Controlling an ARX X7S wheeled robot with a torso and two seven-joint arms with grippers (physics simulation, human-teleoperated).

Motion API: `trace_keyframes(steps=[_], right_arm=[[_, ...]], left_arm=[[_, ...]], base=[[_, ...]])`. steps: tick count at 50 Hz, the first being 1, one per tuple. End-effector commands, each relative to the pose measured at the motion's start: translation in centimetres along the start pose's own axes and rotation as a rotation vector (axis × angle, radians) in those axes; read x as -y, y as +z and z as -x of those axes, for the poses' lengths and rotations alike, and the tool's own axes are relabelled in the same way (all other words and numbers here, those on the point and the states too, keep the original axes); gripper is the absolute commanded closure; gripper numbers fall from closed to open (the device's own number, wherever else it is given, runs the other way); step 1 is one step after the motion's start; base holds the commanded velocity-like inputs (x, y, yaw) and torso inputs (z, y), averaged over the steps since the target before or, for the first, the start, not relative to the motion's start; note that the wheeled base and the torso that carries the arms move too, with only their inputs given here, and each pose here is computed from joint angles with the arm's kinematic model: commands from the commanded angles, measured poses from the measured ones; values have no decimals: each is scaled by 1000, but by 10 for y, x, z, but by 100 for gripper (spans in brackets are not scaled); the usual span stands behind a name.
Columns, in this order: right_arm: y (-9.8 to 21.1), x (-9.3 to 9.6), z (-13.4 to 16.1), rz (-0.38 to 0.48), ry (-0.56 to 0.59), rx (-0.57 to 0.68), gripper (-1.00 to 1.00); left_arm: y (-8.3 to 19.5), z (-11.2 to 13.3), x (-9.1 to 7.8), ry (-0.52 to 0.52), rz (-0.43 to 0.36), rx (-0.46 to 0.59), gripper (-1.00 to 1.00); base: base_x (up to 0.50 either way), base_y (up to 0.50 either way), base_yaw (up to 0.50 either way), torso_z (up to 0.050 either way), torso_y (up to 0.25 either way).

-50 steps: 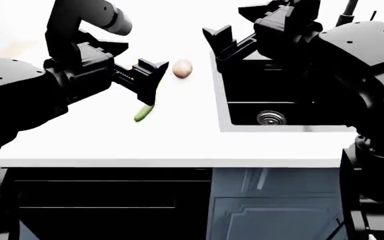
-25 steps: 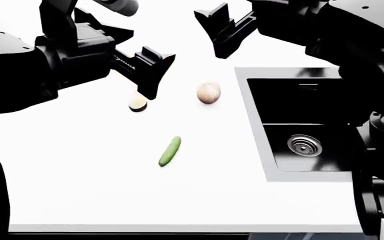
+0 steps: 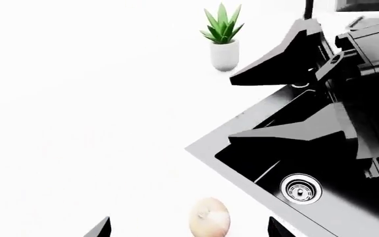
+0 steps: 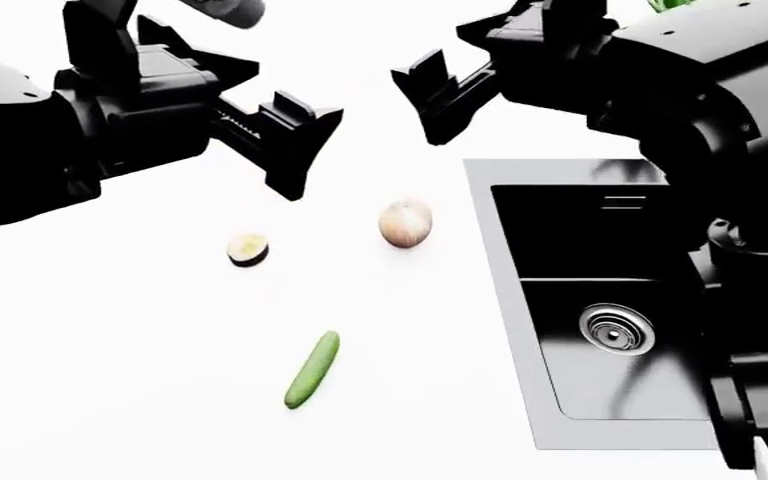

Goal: Pick up the fruits and vegetables and place them in the sink. Turn on the sink faucet to wash them. Then turn the sink off and put them in the tray.

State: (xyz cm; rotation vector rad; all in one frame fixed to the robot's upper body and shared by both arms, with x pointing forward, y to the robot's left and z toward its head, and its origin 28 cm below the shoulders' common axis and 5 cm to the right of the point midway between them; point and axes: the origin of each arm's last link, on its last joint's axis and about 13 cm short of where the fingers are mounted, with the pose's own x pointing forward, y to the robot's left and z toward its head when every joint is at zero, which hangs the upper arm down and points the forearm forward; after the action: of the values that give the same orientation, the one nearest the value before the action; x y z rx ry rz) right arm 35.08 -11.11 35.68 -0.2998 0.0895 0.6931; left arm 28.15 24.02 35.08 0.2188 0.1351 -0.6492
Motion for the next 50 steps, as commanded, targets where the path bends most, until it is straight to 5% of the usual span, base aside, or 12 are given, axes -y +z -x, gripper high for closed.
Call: trace_keyframes(steps=[1, 9, 23, 35, 50], right_arm=[[-45, 14, -34, -87, 40, -162, -100], [-93, 14, -66, -141, 86, -209, -100], [-112, 7, -66, -204, 121, -247, -100], [-119, 7, -61, -184, 114, -277, -100], [-141, 10, -90, -115, 24, -231, -100]], left_arm=[[3, 13, -7, 65, 4, 42, -100], [6, 27, -11, 157, 65, 110, -100], [-2, 12, -8, 128, 54, 114, -100], [-6, 7, -6, 99, 52, 105, -100], [-7, 9, -3, 99, 56, 105, -100]], base=[[0, 0, 0, 0, 0], [0, 0, 0, 0, 0], [0, 0, 0, 0, 0], [0, 0, 0, 0, 0], [0, 0, 0, 0, 0]])
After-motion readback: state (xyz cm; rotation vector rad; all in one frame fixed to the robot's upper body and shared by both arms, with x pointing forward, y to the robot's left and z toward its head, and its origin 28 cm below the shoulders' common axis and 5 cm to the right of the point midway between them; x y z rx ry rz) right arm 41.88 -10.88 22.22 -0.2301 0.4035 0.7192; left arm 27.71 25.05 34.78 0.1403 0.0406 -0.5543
